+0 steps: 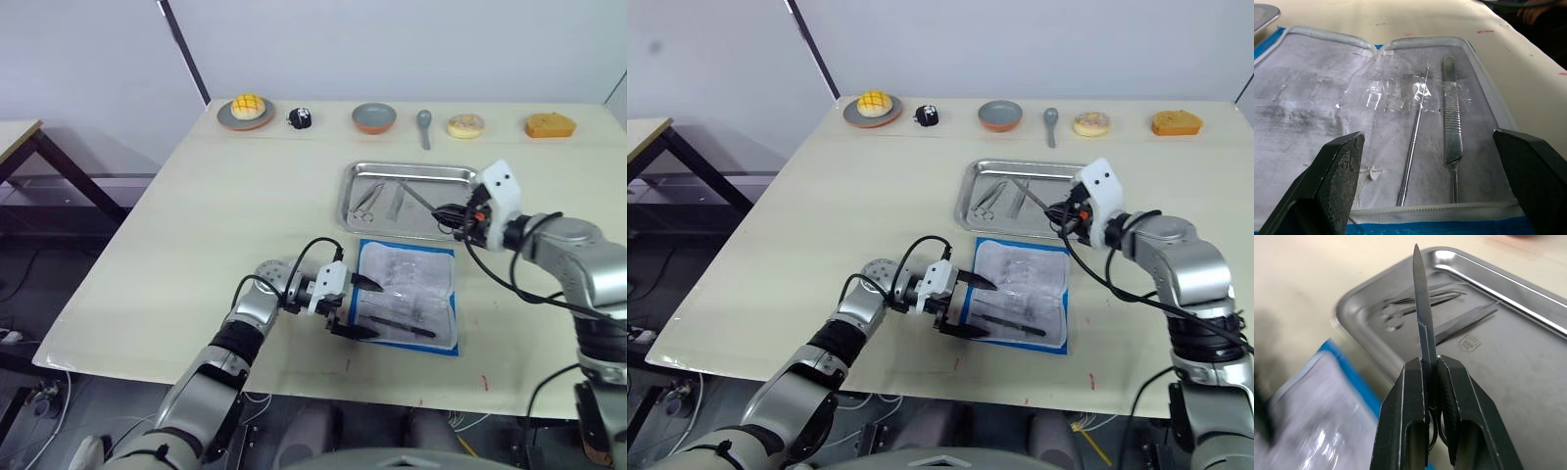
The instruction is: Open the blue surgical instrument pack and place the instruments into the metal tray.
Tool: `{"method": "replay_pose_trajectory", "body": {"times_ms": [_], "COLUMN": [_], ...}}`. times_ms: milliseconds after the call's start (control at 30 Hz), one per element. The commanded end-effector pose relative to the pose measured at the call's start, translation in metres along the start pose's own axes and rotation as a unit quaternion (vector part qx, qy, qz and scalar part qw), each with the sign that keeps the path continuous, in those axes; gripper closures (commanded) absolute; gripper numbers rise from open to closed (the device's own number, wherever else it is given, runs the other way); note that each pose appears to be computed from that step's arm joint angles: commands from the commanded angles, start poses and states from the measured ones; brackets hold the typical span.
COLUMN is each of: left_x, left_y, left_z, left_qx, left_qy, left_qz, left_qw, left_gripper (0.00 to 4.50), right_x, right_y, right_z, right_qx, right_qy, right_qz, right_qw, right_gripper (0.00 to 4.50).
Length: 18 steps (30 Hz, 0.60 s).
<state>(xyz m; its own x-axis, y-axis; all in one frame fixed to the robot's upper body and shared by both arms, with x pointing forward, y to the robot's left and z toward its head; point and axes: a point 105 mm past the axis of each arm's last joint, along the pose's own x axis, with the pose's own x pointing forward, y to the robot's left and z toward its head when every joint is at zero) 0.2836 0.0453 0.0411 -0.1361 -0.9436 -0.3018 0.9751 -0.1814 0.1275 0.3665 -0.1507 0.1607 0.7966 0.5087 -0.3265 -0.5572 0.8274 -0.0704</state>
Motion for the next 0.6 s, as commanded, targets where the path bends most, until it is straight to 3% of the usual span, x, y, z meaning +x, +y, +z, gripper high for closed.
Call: {"method": "replay_pose_trajectory", "body": {"times_ms": [33,400,600], "left_x": [0.003,0.001,0.000], "left_y": [-0.033,-0.032,-0.029], "left_z": [-0.062,-0.062,-0.060], "left_qx": [-0.123,-0.125,-0.127], "left_qy": [0.076,0.078,0.074], "left_qz": [-0.005,-0.004,-0.003], "left_qw": [0.989,0.989,0.989], "left_gripper": [0.00,0.00,0.00], "right_x": [0.014,0.066,0.079], "right_y": [-0.020,-0.028,-0.023], "right_z": [0.008,-0.006,-0.012], "right_qx": [0.033,0.125,0.156], "right_qy": [-0.008,0.031,0.045], "right_qz": [-0.084,-0.174,-0.177], "right_qw": [0.996,0.976,0.971], "right_gripper": [4.40,4.40,4.40]}}
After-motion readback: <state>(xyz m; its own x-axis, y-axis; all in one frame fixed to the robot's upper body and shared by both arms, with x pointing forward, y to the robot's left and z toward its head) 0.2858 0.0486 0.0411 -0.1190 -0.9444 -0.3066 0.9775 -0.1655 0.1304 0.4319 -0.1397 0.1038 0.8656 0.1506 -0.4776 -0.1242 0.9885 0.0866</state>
